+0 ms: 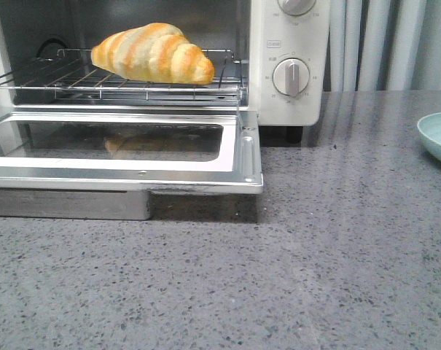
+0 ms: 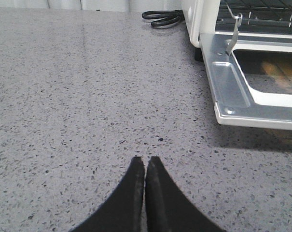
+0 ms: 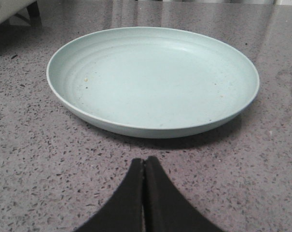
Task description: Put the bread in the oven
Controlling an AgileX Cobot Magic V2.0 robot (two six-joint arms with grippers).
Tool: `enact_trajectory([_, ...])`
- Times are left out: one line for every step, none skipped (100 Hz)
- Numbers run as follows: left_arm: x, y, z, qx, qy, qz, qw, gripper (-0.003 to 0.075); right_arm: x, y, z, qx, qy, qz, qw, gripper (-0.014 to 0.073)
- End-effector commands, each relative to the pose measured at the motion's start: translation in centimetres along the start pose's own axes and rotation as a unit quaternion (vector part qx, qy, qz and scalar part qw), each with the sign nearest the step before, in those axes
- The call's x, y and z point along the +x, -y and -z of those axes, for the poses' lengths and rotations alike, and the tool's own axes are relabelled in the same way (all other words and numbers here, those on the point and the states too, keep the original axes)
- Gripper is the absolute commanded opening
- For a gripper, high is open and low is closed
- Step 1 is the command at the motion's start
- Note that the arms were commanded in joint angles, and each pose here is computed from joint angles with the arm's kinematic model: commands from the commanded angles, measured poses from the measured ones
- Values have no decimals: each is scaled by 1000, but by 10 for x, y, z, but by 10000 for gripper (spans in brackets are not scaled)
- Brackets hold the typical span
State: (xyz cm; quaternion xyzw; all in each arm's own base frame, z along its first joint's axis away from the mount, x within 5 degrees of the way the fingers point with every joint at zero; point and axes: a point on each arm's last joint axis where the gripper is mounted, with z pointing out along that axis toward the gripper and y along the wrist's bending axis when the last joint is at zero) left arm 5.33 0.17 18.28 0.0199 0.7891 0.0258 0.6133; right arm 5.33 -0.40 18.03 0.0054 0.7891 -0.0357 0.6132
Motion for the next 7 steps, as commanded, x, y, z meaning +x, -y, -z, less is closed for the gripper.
enact_trajectory([1,1,0,1,32,9,999,-21,1,0,0,3,18,5,1000,-69])
enact_trajectory([1,1,0,1,32,9,999,-21,1,0,0,3,18,5,1000,-69])
enact_trajectory([1,1,0,1,32,9,999,-21,1,0,0,3,18,5,1000,-69])
enact_trajectory([1,1,0,1,32,9,999,-21,1,0,0,3,18,5,1000,-69])
enact_trajectory([1,1,0,1,32,9,999,-21,1,0,0,3,18,5,1000,-69])
enact_trajectory([1,1,0,1,32,9,999,-21,1,0,0,3,18,5,1000,-69])
enact_trajectory([1,1,0,1,32,9,999,-21,1,0,0,3,18,5,1000,-69])
